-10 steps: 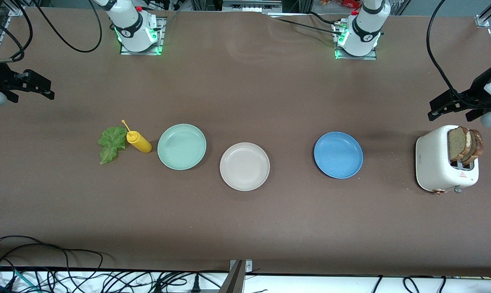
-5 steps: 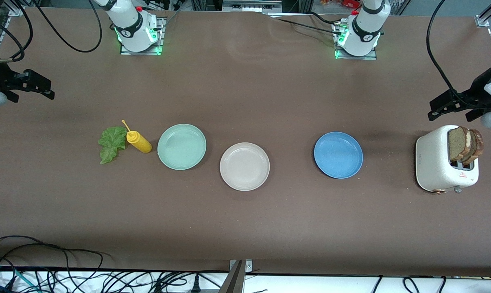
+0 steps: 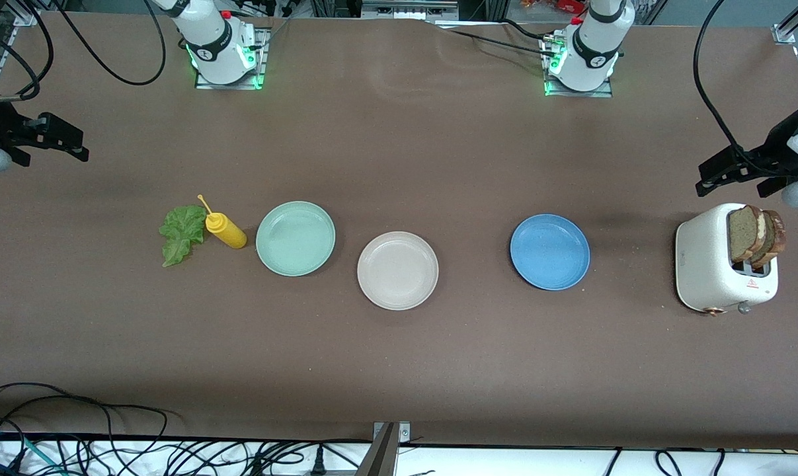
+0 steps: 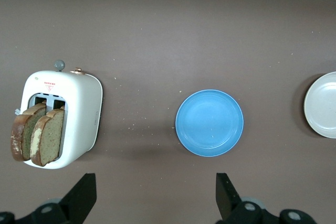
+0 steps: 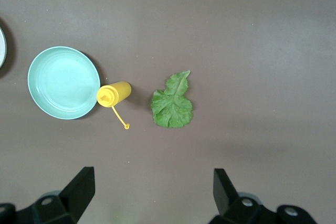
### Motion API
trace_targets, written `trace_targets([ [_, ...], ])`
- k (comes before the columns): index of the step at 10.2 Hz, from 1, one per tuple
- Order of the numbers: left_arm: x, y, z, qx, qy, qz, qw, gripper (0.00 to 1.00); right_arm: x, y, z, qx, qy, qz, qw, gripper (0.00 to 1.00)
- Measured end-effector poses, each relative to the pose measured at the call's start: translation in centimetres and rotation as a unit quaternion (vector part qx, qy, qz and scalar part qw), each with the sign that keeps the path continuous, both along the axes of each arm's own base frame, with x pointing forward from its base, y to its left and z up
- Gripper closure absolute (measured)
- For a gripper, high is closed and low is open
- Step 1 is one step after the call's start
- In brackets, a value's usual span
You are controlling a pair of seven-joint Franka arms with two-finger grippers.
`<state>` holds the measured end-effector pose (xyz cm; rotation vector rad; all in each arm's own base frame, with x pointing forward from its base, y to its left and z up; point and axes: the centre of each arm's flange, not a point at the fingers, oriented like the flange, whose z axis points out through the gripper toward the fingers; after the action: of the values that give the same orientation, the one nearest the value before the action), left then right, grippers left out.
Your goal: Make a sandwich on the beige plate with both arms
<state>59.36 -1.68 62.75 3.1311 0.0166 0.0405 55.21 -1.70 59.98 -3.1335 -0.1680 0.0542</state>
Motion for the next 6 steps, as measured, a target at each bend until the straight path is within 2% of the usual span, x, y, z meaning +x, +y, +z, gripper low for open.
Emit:
trace_targets([
  [6,0.01,0.19,-0.02,0.000,0.000,0.002,1.000,0.00,-0.01,0.00,-0.01,0.000,0.001,0.000,1.000,0.00],
])
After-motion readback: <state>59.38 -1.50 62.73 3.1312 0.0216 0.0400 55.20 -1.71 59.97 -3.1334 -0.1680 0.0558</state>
